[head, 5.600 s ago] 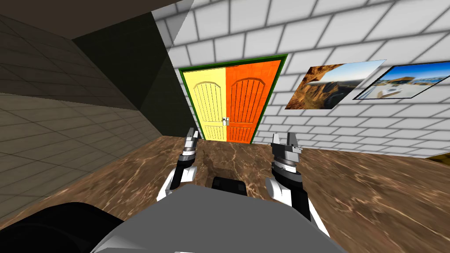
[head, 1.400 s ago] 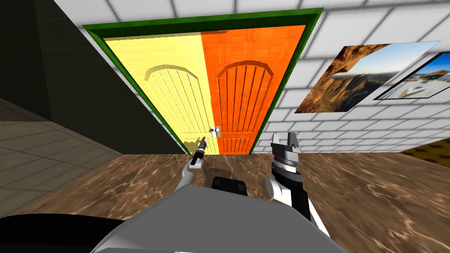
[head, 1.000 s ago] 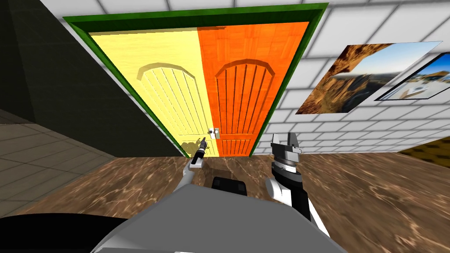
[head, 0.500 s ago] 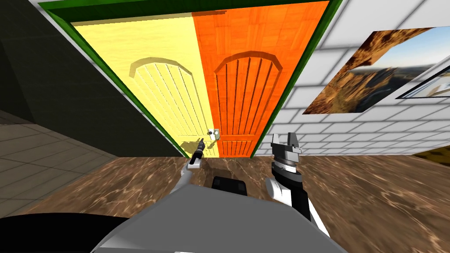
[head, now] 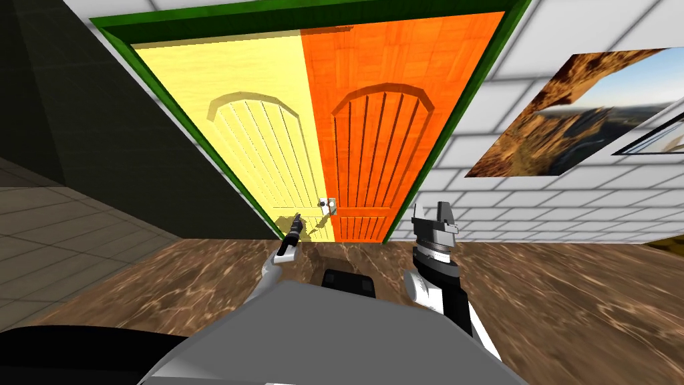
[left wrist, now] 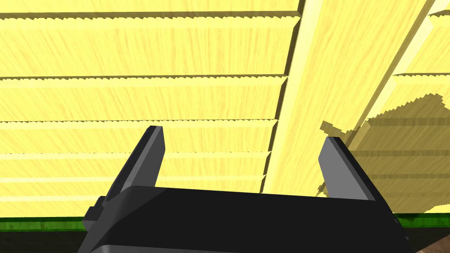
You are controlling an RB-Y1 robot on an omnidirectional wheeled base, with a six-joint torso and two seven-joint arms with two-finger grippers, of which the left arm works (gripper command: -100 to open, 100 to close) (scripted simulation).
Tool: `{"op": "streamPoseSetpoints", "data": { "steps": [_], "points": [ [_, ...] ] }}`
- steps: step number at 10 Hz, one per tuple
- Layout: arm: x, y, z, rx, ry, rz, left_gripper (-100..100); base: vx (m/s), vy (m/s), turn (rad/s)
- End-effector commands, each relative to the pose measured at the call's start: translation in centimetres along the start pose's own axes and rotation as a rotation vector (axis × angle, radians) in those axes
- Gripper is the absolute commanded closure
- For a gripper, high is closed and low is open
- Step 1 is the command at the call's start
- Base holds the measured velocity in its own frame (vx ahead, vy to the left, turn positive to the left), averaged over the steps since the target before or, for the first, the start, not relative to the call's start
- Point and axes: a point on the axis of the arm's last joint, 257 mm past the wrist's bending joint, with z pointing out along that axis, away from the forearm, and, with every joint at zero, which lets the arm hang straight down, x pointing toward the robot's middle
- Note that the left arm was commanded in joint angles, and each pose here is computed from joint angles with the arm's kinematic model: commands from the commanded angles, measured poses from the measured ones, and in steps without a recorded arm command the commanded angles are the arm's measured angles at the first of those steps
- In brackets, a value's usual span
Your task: Pull the door open
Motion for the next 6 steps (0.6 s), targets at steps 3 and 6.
{"op": "streamPoseSetpoints", "data": {
  "steps": [3,6],
  "points": [
    [-0.9,-0.2,0.46,0.01,-0.01,-0.007,-100,0.165,0.047,-0.085],
    [2.6,-1.7,1.54,0.044,0.038,-0.034,-100,0.219,-0.018,-0.164]
  ]
}}
